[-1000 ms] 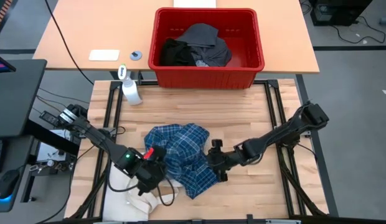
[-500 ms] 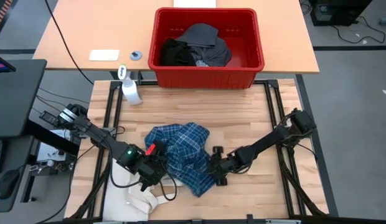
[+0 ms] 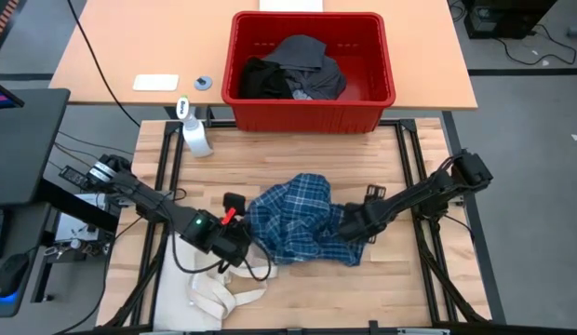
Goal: Fold Laundry from Bin
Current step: Fold the blue pants
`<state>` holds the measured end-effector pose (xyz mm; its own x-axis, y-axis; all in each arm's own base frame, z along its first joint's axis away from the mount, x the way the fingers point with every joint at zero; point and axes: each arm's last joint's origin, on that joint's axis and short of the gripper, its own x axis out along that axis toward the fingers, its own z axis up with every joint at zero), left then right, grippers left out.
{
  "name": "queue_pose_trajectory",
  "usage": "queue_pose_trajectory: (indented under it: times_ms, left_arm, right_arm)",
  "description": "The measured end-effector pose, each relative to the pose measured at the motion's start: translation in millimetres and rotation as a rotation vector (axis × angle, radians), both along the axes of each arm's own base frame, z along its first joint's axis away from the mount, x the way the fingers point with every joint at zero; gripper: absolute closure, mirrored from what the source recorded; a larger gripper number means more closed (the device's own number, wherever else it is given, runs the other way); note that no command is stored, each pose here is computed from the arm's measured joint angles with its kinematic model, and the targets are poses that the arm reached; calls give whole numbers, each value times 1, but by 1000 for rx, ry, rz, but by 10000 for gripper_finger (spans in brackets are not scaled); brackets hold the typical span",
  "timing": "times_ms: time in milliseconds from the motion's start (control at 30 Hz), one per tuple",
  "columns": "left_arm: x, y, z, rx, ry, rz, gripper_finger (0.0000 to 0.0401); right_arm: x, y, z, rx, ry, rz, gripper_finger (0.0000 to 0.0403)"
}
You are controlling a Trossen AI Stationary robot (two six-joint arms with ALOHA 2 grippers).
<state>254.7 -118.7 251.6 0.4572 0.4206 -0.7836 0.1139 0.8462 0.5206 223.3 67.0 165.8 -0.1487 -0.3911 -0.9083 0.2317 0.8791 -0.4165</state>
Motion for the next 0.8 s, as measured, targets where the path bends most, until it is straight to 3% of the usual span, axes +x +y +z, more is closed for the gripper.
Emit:
queue_pose_trajectory:
  times_ms: [133, 300, 433, 533, 667, 800]
  left_arm:
    - [2, 14, -29, 23, 20, -1, 129]
    - [11, 36, -63, 32, -42, -41, 129]
    - [18, 65, -79, -115, -53, -39, 129]
    - [16, 87, -91, -223, -38, -7, 129]
    - [6, 105, -106, -231, 12, 54, 129]
    - [-3, 107, -116, -239, 13, 84, 129]
  right_arm:
    - [-5, 1, 18, 21, -127, 6, 190]
    - [8, 6, 31, 93, -441, 114, 190]
    - [21, 1, 18, 201, -585, 161, 192]
    - [25, -4, -5, 237, -599, 164, 193]
    - [20, -10, -34, 255, -504, 128, 193]
    - [10, -12, -44, 230, -411, 62, 193]
